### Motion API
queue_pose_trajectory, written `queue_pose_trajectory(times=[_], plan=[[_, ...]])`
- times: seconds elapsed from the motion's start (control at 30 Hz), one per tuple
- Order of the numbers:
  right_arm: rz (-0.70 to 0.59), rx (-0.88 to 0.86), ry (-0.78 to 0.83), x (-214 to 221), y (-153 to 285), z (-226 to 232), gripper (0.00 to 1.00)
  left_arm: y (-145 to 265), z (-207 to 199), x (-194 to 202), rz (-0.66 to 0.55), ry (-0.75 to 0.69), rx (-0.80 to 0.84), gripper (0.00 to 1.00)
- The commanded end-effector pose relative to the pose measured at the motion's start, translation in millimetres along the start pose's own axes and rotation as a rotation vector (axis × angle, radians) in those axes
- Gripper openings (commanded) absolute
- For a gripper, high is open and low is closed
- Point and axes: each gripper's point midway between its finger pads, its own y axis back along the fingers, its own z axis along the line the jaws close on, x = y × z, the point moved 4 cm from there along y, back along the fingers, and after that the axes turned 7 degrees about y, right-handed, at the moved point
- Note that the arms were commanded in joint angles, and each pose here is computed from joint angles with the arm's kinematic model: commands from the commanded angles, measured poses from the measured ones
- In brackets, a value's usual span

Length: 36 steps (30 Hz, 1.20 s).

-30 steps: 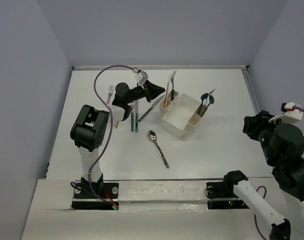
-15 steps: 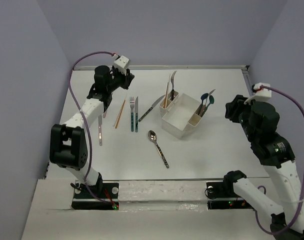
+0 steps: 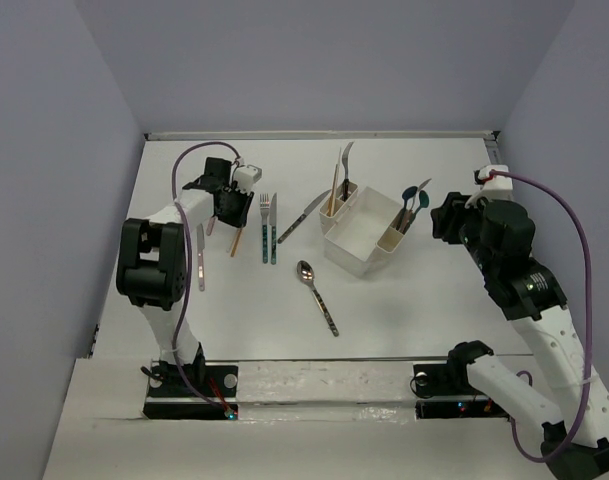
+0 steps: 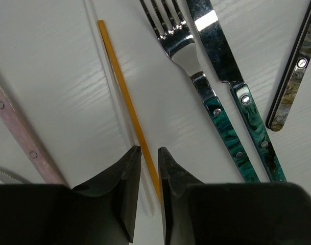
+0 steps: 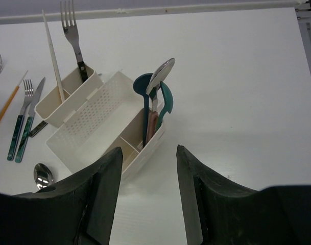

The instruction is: Sort the eating utensils into containers

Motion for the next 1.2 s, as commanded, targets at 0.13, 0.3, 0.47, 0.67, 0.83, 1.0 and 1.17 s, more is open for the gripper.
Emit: queue_pose_trajectory(times=[0.13, 0.3, 0.47, 0.67, 0.83, 1.0, 1.17], plan=[[-0.087, -0.027, 0.005, -9, 7, 2, 0.53, -3, 7, 1, 0.043, 0.013, -0.030, 0.29], [-0.101, -0.013, 0.014, -10, 10, -1, 0.53, -4, 10, 0, 0.039, 0.010, -0.038, 0.29], [-0.071, -0.018, 0.012, -1, 4, 1, 0.53, -7, 17, 8, 0.062, 0.015, -0.052, 0.29], [-0.059, -0.040, 0.018, -8, -4, 6, 0.53, -11, 23, 11, 0.063, 0.030, -0.050, 0.29], [-0.059, -0.049, 0.023, -11, -4, 8, 0.53, -15, 22, 11, 0.060, 0.038, -0.043, 0.29], [-0.067, -0.034, 0.018, -7, 1, 4, 0.53, -18, 24, 11, 0.065, 0.032, -0.051, 0.29], [-0.074, -0.018, 0.016, -6, 4, 1, 0.53, -23, 25, 11, 0.075, 0.035, -0.047, 0.29]])
